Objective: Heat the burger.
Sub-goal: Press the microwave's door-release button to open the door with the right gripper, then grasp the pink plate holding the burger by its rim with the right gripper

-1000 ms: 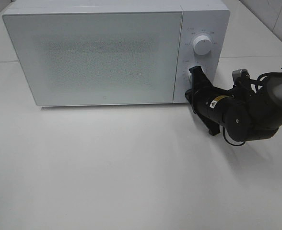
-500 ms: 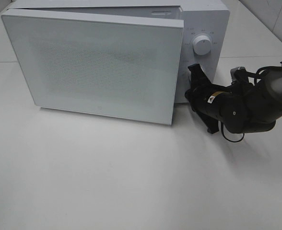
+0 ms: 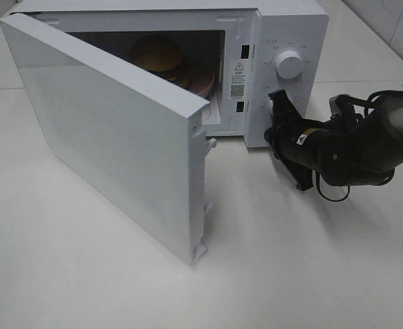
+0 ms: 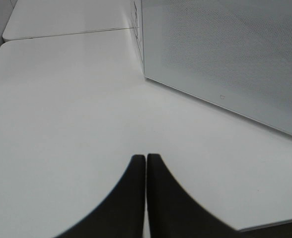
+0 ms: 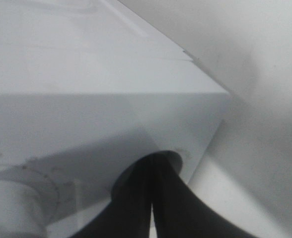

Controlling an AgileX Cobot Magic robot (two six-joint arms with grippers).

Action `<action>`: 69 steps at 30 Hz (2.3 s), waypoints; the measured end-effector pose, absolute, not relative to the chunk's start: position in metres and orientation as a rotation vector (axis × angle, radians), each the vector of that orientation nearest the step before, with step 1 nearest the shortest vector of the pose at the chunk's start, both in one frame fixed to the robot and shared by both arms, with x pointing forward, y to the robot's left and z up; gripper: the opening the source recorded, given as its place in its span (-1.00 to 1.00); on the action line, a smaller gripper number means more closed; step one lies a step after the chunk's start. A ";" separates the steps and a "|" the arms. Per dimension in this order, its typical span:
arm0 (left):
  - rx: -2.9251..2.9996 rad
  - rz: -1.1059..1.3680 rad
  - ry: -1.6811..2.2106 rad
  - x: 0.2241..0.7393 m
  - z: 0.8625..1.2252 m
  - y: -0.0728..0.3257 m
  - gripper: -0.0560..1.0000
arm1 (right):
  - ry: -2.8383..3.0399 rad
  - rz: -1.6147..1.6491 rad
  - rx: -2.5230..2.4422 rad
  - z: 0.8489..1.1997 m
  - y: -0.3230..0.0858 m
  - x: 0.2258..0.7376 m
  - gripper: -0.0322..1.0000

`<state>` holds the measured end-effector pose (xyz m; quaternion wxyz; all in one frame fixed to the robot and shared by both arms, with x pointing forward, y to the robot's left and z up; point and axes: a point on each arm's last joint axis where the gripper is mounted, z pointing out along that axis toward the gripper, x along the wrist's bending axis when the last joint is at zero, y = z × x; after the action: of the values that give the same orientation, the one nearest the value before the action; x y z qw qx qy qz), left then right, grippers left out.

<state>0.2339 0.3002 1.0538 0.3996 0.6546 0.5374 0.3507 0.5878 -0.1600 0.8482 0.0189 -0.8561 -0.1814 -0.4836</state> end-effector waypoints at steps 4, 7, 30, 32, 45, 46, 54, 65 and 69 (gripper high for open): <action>1.656 0.887 1.360 0.234 1.054 0.300 -0.89 | -0.655 -1.448 -2.683 0.860 -0.158 0.588 -0.94; 1.656 0.887 1.360 0.234 1.054 0.300 -0.89 | -0.704 -1.425 -2.693 0.864 -0.158 0.589 -0.94; 1.656 0.887 1.360 0.234 1.054 0.300 -0.89 | -1.356 -1.622 -2.580 0.898 -0.178 0.539 -0.82; 1.656 0.887 1.360 0.234 1.054 0.300 -0.89 | -1.503 -1.642 -2.526 0.898 -0.177 0.539 -0.82; 1.656 0.887 1.360 0.234 1.054 0.300 -0.89 | -2.384 -1.689 -1.986 0.900 -0.164 0.534 -0.77; 1.656 0.887 1.360 0.234 1.054 0.300 -0.89 | -2.460 -1.675 -1.921 0.899 -0.163 0.533 -0.76; 1.656 0.887 1.360 0.234 1.054 0.300 -0.89 | -2.629 -1.561 -1.795 0.912 -0.164 0.525 -0.73; 1.656 0.887 1.360 0.234 1.054 0.300 -0.89 | -2.818 -1.109 -1.820 0.933 -0.182 0.503 -0.70; 1.656 0.887 1.360 0.234 1.054 0.300 -0.89 | -2.859 -0.970 -1.839 0.942 -0.190 0.494 -0.69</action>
<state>0.2339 0.3002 1.0538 0.3996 0.6546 0.5374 0.3507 0.4942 -0.1899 0.9417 -0.1953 -0.5101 -0.7932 -0.2693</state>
